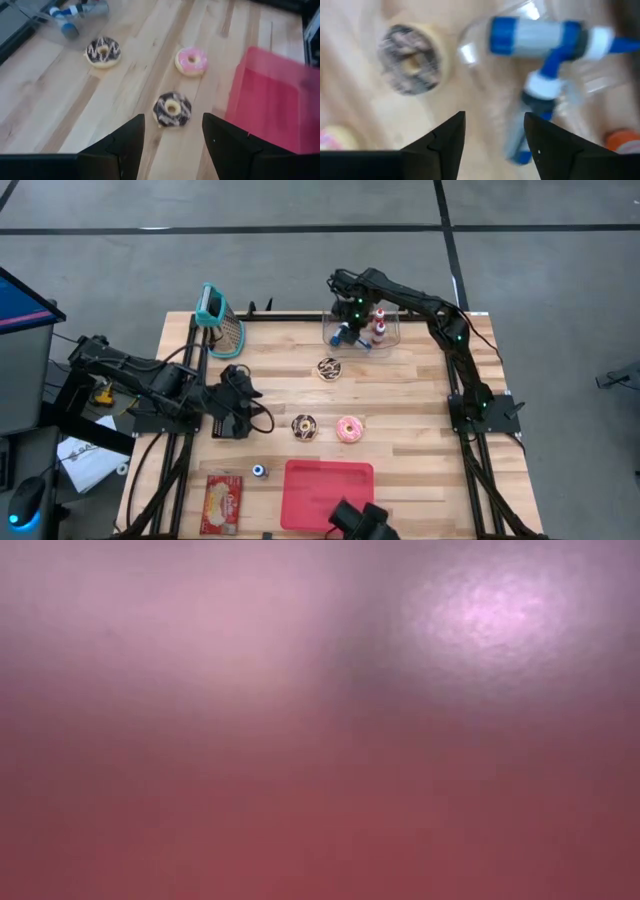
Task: Pick & Place Food Item
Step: Put the blue food coloring bottle into the transparent bin
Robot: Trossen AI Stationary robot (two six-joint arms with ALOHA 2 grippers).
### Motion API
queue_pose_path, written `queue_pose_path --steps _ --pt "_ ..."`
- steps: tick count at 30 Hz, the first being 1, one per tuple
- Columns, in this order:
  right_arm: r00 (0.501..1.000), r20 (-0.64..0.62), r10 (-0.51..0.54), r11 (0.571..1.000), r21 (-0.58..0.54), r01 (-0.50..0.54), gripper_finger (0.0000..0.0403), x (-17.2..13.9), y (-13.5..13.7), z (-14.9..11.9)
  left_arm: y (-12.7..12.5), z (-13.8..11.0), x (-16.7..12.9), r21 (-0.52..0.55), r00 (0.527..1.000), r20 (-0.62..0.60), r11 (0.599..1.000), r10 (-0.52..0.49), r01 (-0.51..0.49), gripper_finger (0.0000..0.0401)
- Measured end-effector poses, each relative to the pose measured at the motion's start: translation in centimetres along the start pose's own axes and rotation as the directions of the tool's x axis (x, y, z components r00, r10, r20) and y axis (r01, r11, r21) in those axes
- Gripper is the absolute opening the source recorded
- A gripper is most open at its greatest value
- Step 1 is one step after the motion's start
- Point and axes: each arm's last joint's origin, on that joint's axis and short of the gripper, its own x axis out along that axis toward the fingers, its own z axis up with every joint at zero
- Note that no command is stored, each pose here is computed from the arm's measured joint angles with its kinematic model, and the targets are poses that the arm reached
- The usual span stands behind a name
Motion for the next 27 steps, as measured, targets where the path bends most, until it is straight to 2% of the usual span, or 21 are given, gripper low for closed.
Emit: queue_pose_path --steps 6,10,13,16,21,24,27 --pt "0.998 -0.049 0.044 0.998 -0.04 -0.046 0.0185 -2.6 3.5 -1.4 -0.7 -1.2 -0.5 0.074 0.989 -0.119 0.993 -0.086 0.095 0.0195" --pt "0.999 -0.011 0.047 0.996 -0.079 -0.047 0.0186 -5.6 6.9 -2.7 -1.9 -2.1 -1.3 0.168 0.976 -0.152 0.968 -0.159 0.184 0.0195" --pt "0.996 0.055 0.071 0.994 -0.088 -0.066 0.0192 -8.2 9.6 -3.9 -3.2 -3.2 -1.8 0.275 0.963 -0.189 0.931 -0.193 0.241 0.0195" --pt "0.985 0.146 0.088 0.993 -0.097 -0.074 0.0202 -11.0 12.4 -5.4 -4.5 -4.7 -1.9 0.364 0.948 -0.257 0.89 -0.186 0.274 0.0197" --pt "0.936 0.328 0.123 0.99 -0.104 -0.093 0.0217 -15.2 17.0 -8.1 -6.7 -8.2 -0.5 0.444 0.928 -0.322 0.836 -0.186 0.322 0.0214" --pt "0.897 0.429 0.107 0.993 -0.09 -0.075 0.0221 -17.1 19.1 -9.7 -7.6 -10.2 1.0 0.424 0.923 -0.325 0.841 -0.205 0.336 0.023" --pt "0.873 0.481 0.083 0.996 -0.063 -0.06 0.0221 -18.3 20.7 -11.2 -7.8 -11.5 2.5 0.399 0.936 -0.303 0.868 -0.179 0.295 0.0241"
